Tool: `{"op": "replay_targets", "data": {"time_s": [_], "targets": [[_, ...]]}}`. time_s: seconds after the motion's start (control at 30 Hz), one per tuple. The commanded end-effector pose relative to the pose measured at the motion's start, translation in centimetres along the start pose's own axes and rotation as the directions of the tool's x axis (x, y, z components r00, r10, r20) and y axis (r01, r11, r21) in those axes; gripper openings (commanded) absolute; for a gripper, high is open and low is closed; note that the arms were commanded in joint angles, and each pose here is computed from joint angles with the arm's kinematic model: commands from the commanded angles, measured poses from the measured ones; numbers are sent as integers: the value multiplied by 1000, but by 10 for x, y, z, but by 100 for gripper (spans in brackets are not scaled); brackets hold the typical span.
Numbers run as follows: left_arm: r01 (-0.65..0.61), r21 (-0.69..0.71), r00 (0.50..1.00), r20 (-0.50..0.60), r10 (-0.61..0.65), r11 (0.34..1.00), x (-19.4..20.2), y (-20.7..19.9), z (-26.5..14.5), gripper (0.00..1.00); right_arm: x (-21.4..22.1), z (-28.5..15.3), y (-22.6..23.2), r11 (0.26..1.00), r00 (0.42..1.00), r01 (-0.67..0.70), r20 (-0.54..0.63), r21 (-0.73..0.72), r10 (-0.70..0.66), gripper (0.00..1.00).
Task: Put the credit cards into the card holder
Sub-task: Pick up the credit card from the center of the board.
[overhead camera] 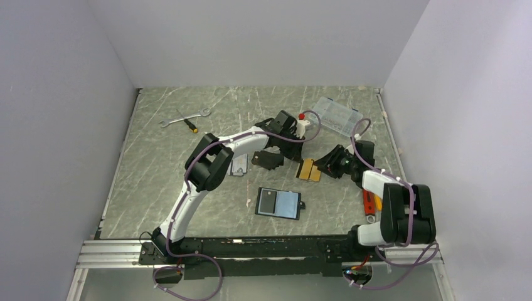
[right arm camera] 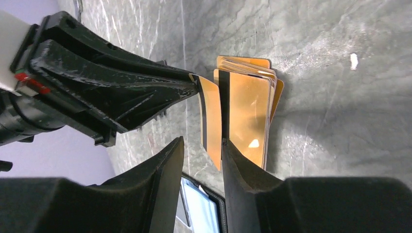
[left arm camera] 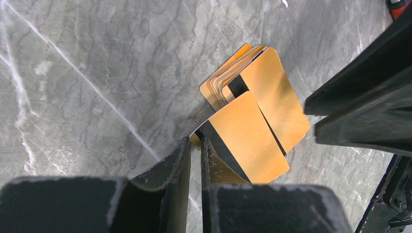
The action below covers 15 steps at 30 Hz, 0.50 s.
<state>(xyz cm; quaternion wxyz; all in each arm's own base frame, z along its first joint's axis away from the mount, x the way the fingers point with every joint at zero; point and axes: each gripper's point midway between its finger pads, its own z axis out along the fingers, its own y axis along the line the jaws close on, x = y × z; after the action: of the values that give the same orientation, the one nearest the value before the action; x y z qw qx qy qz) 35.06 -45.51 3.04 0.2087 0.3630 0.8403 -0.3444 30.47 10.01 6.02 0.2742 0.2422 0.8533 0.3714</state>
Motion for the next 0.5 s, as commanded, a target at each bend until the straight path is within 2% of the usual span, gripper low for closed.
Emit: {"op": "replay_targets", "data": {"time_s": [0.0,0.23,0.47], "targets": [[10,1,999,-33,-10,1000,10,-5,-3,0,-3,13,15,996,999,6,-32,-85,-9,37],[9,8,999,-32,-9,1000,11,-7,-5,0,4,26,4,997,998,-20,-69,-73,15,36],[17,17,999,-36,-17,1000,14,-7,-3,0,15,38,3,997,994,-37,-108,-75,28,30]]}}
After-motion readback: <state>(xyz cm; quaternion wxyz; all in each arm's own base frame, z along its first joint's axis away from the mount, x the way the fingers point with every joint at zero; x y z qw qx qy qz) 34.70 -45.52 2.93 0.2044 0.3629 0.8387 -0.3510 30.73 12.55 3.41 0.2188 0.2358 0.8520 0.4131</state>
